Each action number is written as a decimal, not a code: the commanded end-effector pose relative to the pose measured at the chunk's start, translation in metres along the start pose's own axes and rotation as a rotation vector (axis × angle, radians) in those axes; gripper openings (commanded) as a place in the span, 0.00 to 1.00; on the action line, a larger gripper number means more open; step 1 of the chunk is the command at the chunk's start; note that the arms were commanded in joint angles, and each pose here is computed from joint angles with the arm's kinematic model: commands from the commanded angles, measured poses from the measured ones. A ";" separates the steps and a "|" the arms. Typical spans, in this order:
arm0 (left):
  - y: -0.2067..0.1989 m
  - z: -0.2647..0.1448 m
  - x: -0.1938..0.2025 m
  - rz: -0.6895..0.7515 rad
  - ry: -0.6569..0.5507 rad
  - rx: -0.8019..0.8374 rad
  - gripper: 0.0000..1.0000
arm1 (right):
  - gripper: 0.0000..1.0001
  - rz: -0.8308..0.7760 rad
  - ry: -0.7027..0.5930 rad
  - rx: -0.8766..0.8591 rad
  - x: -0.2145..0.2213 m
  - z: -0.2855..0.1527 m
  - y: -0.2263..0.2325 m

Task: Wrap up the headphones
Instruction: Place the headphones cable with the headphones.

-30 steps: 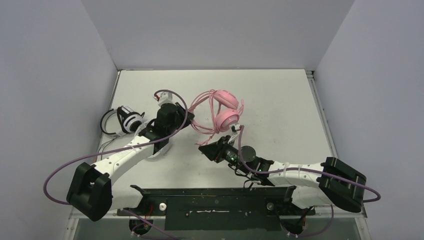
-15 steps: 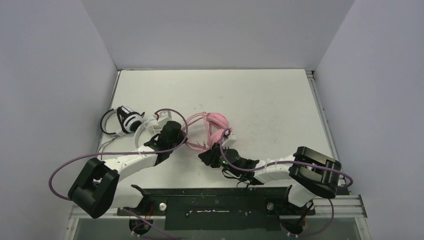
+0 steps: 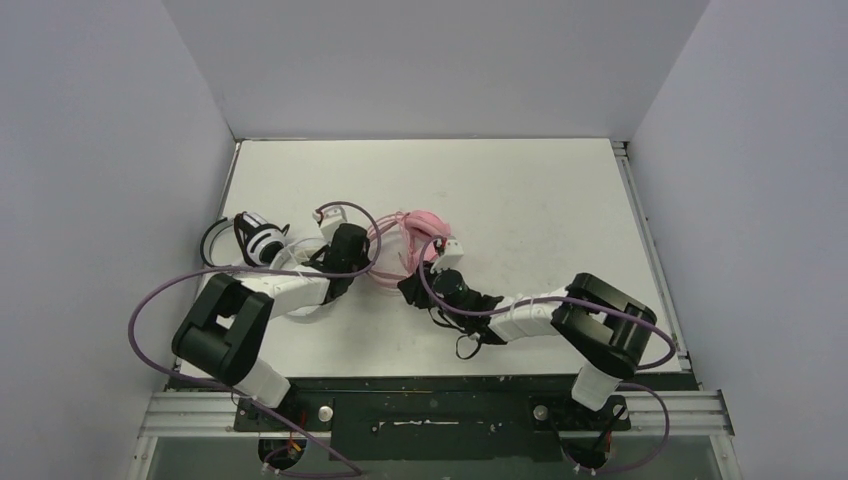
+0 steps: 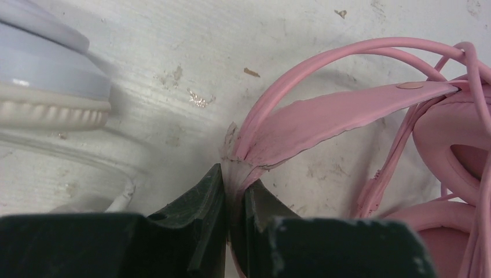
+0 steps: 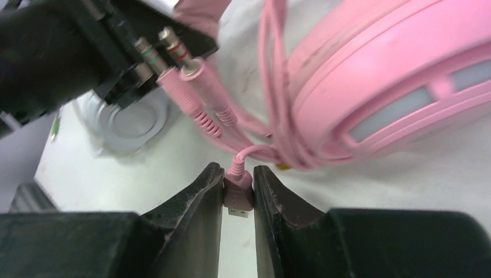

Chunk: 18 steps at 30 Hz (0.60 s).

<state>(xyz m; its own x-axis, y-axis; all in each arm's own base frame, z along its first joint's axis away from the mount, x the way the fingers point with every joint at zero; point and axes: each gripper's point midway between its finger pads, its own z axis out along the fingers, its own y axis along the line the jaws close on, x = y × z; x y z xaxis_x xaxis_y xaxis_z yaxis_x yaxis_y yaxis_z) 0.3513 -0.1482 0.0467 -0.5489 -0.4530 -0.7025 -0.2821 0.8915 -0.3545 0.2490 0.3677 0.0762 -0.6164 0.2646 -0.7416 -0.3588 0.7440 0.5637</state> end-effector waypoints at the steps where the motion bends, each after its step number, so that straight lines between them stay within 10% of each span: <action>1: -0.034 0.018 -0.039 -0.027 -0.102 0.081 0.00 | 0.00 -0.028 -0.055 -0.017 -0.040 0.026 -0.011; 9: -0.051 0.070 -0.046 -0.015 -0.051 0.079 0.06 | 0.06 -0.090 -0.045 0.005 -0.067 0.057 -0.038; 18: -0.052 0.060 -0.061 0.079 0.000 0.039 0.66 | 0.47 -0.120 -0.050 -0.016 -0.089 0.029 -0.037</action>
<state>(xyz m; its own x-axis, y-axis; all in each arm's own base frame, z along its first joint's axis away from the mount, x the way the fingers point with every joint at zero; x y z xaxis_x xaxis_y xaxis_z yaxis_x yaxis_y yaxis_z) 0.4425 -0.1697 0.0354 -0.5832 -0.4153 -0.6981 -0.2473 0.9094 -0.3344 0.3415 0.3414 0.0688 -0.5965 0.1958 -0.7784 -0.3806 0.7848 0.4891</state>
